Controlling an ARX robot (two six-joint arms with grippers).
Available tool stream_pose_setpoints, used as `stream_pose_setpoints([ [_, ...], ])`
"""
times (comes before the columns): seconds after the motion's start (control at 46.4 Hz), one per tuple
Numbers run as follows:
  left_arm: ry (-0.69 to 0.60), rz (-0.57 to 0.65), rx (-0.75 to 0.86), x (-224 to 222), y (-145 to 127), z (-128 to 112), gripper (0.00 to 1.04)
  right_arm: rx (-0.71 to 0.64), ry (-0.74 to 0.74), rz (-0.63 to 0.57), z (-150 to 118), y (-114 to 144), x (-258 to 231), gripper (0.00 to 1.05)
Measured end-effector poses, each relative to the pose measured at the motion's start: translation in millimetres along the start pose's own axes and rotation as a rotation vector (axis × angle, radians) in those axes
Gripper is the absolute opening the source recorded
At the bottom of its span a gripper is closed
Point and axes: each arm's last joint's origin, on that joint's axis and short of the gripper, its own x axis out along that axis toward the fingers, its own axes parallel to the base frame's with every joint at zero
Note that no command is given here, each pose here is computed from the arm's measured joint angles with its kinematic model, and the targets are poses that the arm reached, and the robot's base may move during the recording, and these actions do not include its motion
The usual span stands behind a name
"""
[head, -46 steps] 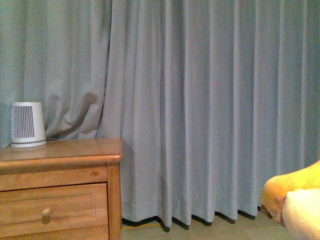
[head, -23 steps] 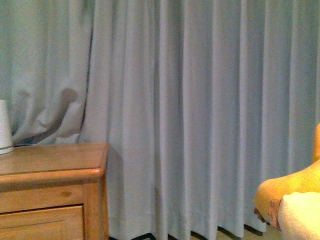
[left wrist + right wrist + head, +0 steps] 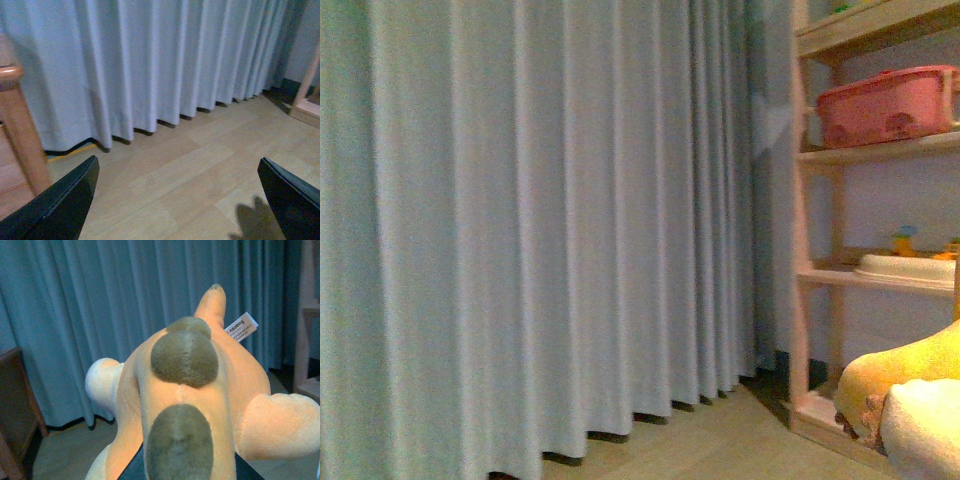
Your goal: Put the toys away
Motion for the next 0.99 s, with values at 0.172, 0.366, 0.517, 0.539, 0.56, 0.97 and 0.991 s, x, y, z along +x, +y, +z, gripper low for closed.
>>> stream_pose_setpoints([
  [0.172,0.0,0.0,0.0,0.0,0.0,0.0,0.99,0.0,0.0,-0.003,0.0,-0.1,0.0,0.08],
  [0.366,0.0,0.0,0.0,0.0,0.0,0.0,0.99,0.0,-0.001,-0.003,0.1,-0.1,0.0,0.08],
  [0.517,0.0,0.0,0.0,0.0,0.0,0.0,0.99,0.0,-0.001,-0.003,0.0,-0.1,0.0,0.08],
  [0.539,0.0,-0.002,0.0,0.0,0.0,0.0,0.99,0.0,0.0,-0.003,0.0,-0.1,0.0,0.08],
  [0.56,0.0,0.0,0.0,0.0,0.0,0.0,0.99,0.0,0.0,-0.004,-0.1,-0.1,0.0,0.08],
  [0.97,0.0,-0.007,0.0,0.0,-0.2,0.0,0.99,-0.001,-0.004,-0.014,0.2,-0.5,-0.1,0.08],
  [0.991,0.0,-0.007,0.0,0.0,-0.2,0.0,0.99,-0.001,-0.004,-0.014,0.2,-0.5,-0.1,0.08],
])
